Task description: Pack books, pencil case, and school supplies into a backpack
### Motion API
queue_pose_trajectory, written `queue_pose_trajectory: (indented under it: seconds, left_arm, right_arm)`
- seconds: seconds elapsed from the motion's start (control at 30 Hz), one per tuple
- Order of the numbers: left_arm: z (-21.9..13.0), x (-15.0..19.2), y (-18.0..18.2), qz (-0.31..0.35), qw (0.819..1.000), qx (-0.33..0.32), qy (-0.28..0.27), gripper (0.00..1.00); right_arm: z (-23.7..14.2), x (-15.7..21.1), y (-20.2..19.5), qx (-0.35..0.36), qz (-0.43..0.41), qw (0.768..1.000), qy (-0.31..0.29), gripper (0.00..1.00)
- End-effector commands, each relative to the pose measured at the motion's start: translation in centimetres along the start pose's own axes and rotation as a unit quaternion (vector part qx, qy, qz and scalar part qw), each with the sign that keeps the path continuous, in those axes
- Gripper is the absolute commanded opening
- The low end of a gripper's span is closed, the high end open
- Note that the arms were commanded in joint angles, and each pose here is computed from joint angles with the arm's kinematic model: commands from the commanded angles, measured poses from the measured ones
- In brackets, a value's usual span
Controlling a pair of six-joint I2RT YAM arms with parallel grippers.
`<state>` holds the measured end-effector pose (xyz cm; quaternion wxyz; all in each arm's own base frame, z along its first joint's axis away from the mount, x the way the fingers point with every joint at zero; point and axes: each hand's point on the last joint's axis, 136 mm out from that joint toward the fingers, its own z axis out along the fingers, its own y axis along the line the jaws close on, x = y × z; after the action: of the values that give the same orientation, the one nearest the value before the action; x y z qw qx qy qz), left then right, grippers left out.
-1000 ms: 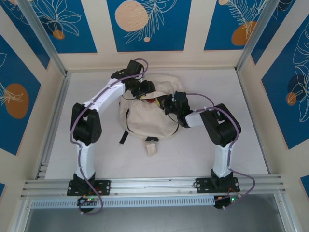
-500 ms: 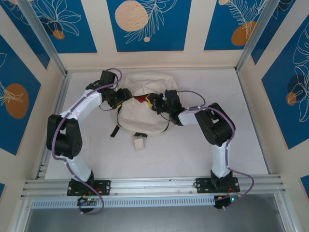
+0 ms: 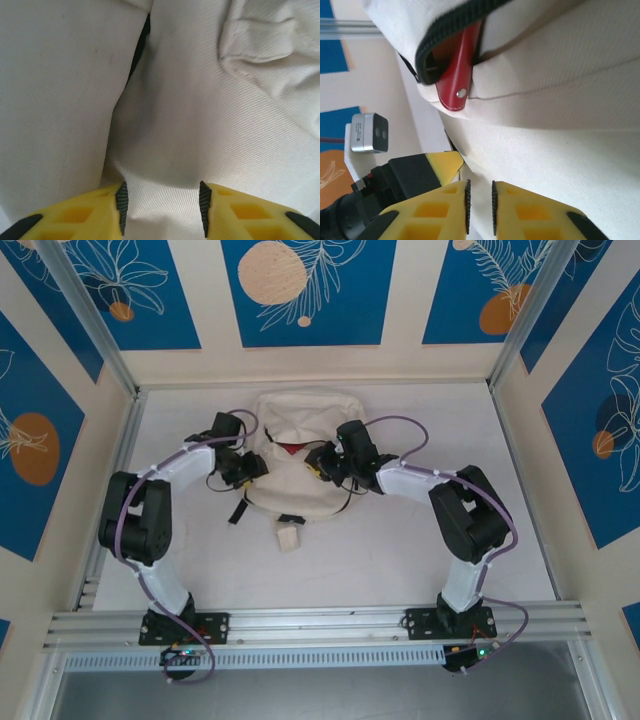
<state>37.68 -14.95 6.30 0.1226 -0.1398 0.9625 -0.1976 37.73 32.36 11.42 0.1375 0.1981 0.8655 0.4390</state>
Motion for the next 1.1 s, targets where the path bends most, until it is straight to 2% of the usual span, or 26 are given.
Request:
queue_pose_trajectory:
  seconds: [0.0, 0.2, 0.43, 0.63, 0.83, 1.07]
  left_arm:
    - [1.5, 2.3, -0.6, 0.011, 0.999, 0.019, 0.034, 0.35]
    - [2.7, 6.7, -1.6, 0.015, 0.997, 0.033, 0.070, 0.23]
    - [2.9, 9.5, -1.7, 0.014, 0.997, 0.019, 0.076, 0.17]
    - [3.2, 10.5, -1.3, 0.014, 0.996, 0.012, 0.084, 0.16]
    - [3.6, 11.4, -1.0, 0.014, 0.996, 0.008, 0.093, 0.13]
    - [4.0, 12.0, -1.3, 0.014, 0.995, 0.014, 0.100, 0.11]
  right_arm:
    - [-0.7, 1.3, -1.7, 0.070, -0.058, 0.996, 0.020, 0.15]
    - [-0.5, 0.5, -2.0, 0.088, -0.079, 0.993, 0.009, 0.14]
    - [0.7, -1.2, -2.6, 0.106, -0.084, 0.991, 0.005, 0.12]
    - [2.1, -2.8, -1.1, 0.055, -0.095, 0.994, -0.004, 0.01]
    - [3.0, -3.9, 2.3, -0.008, -0.128, 0.992, -0.019, 0.00]
    - [5.3, -4.0, 2.9, -0.025, -0.123, 0.992, 0.000, 0.00]
